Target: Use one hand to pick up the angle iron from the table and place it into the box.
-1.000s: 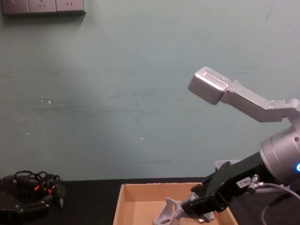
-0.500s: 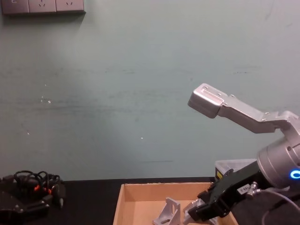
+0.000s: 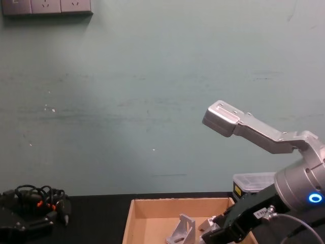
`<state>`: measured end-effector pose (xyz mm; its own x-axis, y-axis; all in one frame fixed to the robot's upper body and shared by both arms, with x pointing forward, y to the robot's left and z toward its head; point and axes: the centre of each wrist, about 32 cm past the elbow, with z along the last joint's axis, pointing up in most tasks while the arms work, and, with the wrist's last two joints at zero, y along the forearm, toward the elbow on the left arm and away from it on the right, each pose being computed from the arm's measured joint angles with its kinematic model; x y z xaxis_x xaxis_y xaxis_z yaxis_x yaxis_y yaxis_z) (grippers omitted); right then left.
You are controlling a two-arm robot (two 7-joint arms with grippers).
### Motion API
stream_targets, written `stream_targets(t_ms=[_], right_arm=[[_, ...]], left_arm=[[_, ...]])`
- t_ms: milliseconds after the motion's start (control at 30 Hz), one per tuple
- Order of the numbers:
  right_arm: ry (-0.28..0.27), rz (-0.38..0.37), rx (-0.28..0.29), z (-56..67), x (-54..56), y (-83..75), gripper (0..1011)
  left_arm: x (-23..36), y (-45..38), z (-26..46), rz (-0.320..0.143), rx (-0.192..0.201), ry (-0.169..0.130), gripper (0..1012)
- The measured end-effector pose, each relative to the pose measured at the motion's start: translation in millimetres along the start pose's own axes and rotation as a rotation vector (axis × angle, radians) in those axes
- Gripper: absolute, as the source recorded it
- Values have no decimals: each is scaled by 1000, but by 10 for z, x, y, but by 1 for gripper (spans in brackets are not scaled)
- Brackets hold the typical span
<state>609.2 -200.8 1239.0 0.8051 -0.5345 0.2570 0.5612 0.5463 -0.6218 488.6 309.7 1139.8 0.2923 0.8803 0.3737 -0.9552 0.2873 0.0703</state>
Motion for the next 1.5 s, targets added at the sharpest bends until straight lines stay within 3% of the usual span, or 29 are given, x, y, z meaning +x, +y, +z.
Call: stream_targets(t_ms=[867,1500], right_arm=[[18,0,-12,-6,14,81,476],[17,2,-11,-8,10,77,992]], left_arm=[[0,0,0,0,0,0,1011],[0,0,0,0,0,0,1011]])
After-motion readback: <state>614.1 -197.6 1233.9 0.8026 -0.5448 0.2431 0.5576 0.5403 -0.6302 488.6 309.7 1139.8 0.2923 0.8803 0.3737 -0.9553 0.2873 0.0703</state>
